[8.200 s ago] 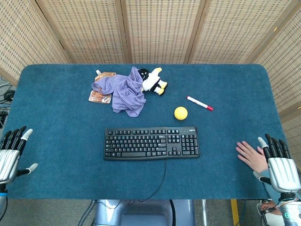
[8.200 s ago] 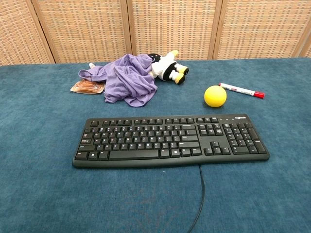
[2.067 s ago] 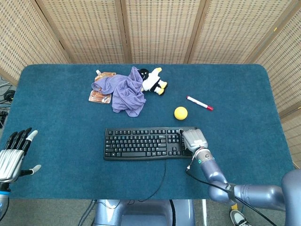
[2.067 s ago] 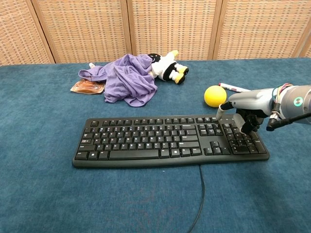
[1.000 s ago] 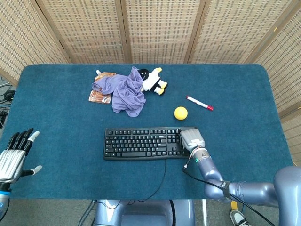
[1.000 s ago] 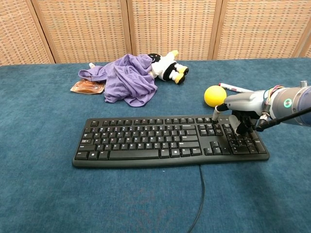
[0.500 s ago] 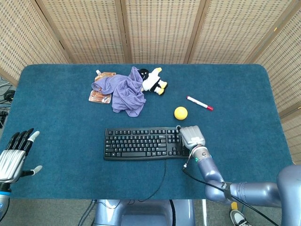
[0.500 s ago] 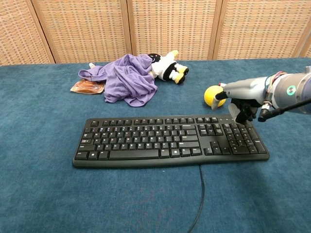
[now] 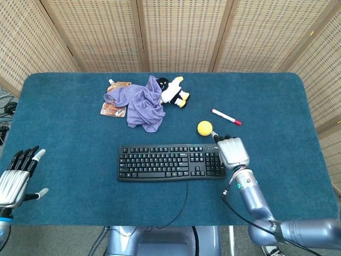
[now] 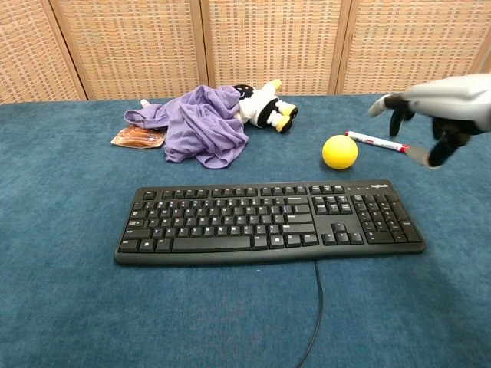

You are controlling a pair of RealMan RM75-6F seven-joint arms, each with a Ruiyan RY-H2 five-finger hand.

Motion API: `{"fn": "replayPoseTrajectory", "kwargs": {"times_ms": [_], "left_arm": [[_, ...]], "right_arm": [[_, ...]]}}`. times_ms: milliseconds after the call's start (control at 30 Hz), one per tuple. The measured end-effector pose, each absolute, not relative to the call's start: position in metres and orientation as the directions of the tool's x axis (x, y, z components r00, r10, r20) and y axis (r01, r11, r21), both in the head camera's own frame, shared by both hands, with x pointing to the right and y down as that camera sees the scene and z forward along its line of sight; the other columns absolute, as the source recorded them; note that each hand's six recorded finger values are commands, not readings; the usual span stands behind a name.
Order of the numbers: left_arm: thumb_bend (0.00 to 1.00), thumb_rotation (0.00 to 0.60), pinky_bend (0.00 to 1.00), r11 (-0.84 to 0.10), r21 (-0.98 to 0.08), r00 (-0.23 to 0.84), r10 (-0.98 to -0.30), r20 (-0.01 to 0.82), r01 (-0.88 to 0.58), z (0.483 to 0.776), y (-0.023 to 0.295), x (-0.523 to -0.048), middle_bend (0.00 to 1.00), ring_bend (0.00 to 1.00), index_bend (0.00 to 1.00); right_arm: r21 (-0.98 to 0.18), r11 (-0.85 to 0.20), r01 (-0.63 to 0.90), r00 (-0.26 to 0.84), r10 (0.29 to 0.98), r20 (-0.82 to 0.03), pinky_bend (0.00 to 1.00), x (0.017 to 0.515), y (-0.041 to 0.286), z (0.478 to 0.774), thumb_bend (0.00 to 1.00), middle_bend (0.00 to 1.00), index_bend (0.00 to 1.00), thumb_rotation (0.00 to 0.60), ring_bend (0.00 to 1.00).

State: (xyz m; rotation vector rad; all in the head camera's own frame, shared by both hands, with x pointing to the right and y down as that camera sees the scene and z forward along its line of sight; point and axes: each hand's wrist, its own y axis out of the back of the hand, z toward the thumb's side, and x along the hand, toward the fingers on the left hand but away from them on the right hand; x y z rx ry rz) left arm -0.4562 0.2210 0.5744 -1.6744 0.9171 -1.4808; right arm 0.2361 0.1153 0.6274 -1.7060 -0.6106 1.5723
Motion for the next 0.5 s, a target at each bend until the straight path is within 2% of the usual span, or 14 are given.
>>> {"fn": "replayPoseTrajectory", "kwargs": {"times_ms": [67, 200, 300, 500], "left_arm": [[0.04, 0.600, 0.00, -0.495, -0.867, 0.092, -0.867, 0.490, -0.052, 0.575, 0.221, -0.456, 0.00, 0.00, 0.00], [0.04, 0.600, 0.00, -0.493, -0.869, 0.095, -0.868, 0.487, -0.051, 0.576, 0.221, -0.454, 0.00, 0.00, 0.00], [0.04, 0.600, 0.00, -0.489, -0.871, 0.097, -0.870, 0.483, -0.052, 0.577, 0.221, -0.454, 0.00, 0.00, 0.00], [0.04, 0.600, 0.00, -0.474, -0.879, 0.103, -0.878, 0.467, -0.056, 0.577, 0.222, -0.451, 0.00, 0.00, 0.00]], "right_arm": [[-0.788, -0.606, -0.106, 0.133, 0.777, -0.615, 0.13, 0.251, 0.119, 0.621, 0.28, 0.00, 0.00, 0.600, 0.00], [-0.831, -0.555, -0.048, 0.110, 0.824, -0.556, 0.01, 0.286, 0.131, 0.606, 0.12, 0.00, 0.00, 0.600, 0.00], [-0.866, -0.499, -0.021, 0.100, 0.861, -0.498, 0.00, 0.312, 0.142, 0.595, 0.03, 0.00, 0.00, 0.600, 0.00], [-0.916, -0.398, -0.048, 0.029, 0.916, -0.399, 0.00, 0.385, 0.180, 0.583, 0.00, 0.00, 0.00, 0.600, 0.00]]}}
